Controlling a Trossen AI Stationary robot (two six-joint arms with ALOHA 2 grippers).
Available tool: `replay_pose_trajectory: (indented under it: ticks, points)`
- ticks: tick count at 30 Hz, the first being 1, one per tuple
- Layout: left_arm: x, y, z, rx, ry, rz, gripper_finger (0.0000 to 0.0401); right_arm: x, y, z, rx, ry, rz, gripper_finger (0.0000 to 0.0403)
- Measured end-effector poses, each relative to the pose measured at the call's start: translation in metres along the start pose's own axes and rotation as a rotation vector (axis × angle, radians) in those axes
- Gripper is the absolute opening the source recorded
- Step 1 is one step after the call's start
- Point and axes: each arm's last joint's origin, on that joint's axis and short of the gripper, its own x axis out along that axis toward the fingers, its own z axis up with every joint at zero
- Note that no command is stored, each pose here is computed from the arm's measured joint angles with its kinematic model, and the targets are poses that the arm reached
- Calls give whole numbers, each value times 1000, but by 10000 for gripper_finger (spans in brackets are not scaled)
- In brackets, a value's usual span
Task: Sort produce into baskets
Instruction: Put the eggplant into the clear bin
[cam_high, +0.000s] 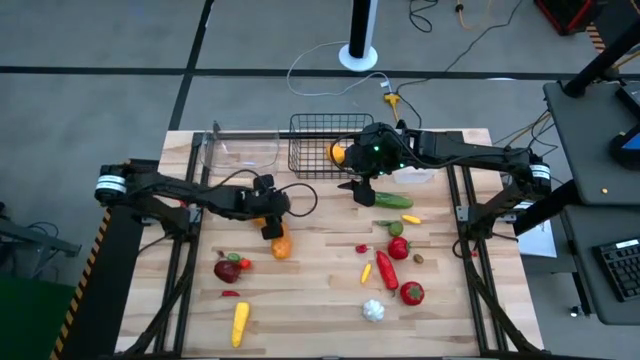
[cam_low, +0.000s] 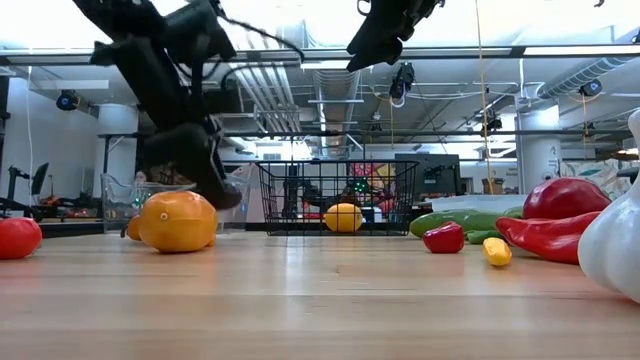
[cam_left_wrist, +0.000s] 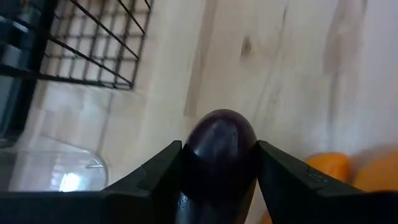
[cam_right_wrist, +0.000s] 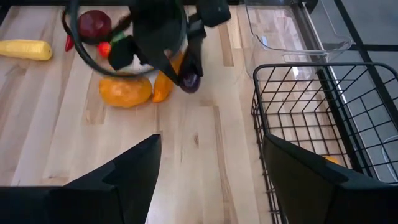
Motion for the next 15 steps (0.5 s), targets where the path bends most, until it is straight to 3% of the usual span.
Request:
replay_pose_trajectory:
  ticks: [7,15]
  points:
    - [-41,11,6,-45,-159,-85,169,0,0,0,-4,0,1,265]
    - [-85,31,5,-47,-346,-15,169,0,0,0,-6,0,1,271]
